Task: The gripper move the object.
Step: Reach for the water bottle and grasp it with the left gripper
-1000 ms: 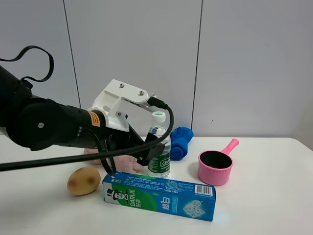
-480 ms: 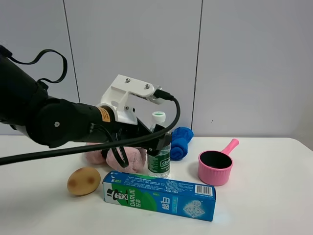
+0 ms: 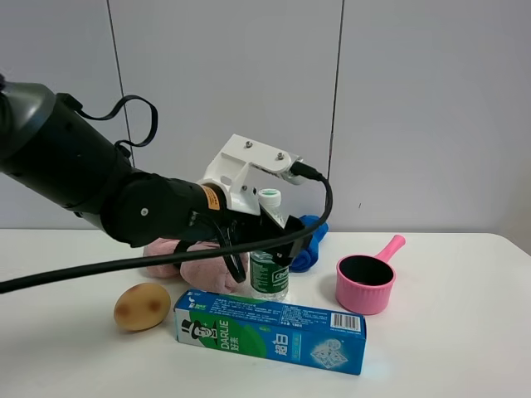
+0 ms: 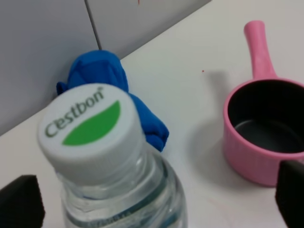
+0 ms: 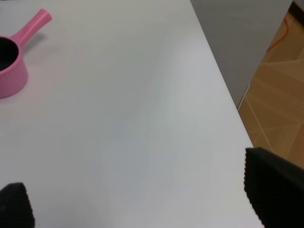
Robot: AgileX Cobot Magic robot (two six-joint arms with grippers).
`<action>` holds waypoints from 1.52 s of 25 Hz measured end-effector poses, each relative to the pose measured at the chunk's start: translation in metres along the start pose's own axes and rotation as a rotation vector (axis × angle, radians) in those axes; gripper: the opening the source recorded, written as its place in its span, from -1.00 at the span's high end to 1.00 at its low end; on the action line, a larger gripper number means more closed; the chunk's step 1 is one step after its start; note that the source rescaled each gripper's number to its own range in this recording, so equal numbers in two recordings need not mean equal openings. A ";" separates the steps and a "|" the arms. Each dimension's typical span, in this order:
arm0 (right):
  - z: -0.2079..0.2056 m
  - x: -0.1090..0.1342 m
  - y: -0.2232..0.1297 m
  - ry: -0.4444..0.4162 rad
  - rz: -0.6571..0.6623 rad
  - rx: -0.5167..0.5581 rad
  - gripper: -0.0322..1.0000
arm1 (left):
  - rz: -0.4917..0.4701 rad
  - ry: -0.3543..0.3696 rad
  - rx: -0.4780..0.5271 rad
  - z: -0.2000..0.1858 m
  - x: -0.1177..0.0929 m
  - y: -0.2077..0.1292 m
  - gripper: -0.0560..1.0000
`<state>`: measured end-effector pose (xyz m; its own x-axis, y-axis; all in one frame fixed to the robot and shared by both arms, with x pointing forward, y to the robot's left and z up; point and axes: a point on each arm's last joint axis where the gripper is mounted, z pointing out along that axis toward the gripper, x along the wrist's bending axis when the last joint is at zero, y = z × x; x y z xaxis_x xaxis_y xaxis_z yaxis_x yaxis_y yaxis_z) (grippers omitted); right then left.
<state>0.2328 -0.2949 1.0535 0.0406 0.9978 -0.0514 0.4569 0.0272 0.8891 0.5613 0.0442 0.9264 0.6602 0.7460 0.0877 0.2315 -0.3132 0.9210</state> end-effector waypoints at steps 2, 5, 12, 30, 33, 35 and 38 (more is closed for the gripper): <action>0.000 0.000 0.000 0.000 0.000 0.000 -1.00 | 0.000 0.000 0.005 0.006 0.000 0.000 -1.00; 0.000 0.000 0.000 0.000 0.000 0.000 -1.00 | 0.009 -0.004 0.008 0.016 0.000 0.000 -1.00; 0.000 0.000 0.000 0.000 0.000 0.000 -1.00 | 0.015 -0.009 0.027 0.031 -0.001 -0.009 -1.00; 0.000 0.000 0.000 0.000 0.000 0.000 -1.00 | 0.013 -0.011 0.022 0.042 -0.003 -0.027 -0.83; 0.000 0.000 0.000 0.000 0.000 0.000 -1.00 | 0.013 -0.011 0.018 0.042 -0.003 -0.026 -0.17; 0.000 0.000 0.000 0.000 0.000 0.000 -1.00 | 0.013 -0.011 0.017 0.042 -0.003 -0.026 0.44; 0.000 0.000 0.000 0.000 0.000 0.000 -1.00 | 0.014 -0.012 0.017 0.042 -0.003 -0.026 0.89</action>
<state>0.2328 -0.2949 1.0535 0.0406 0.9978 -0.0514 0.4569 0.0272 0.8891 0.5837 0.0253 0.8860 0.6715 0.7348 0.0958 0.2342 -0.3331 0.9133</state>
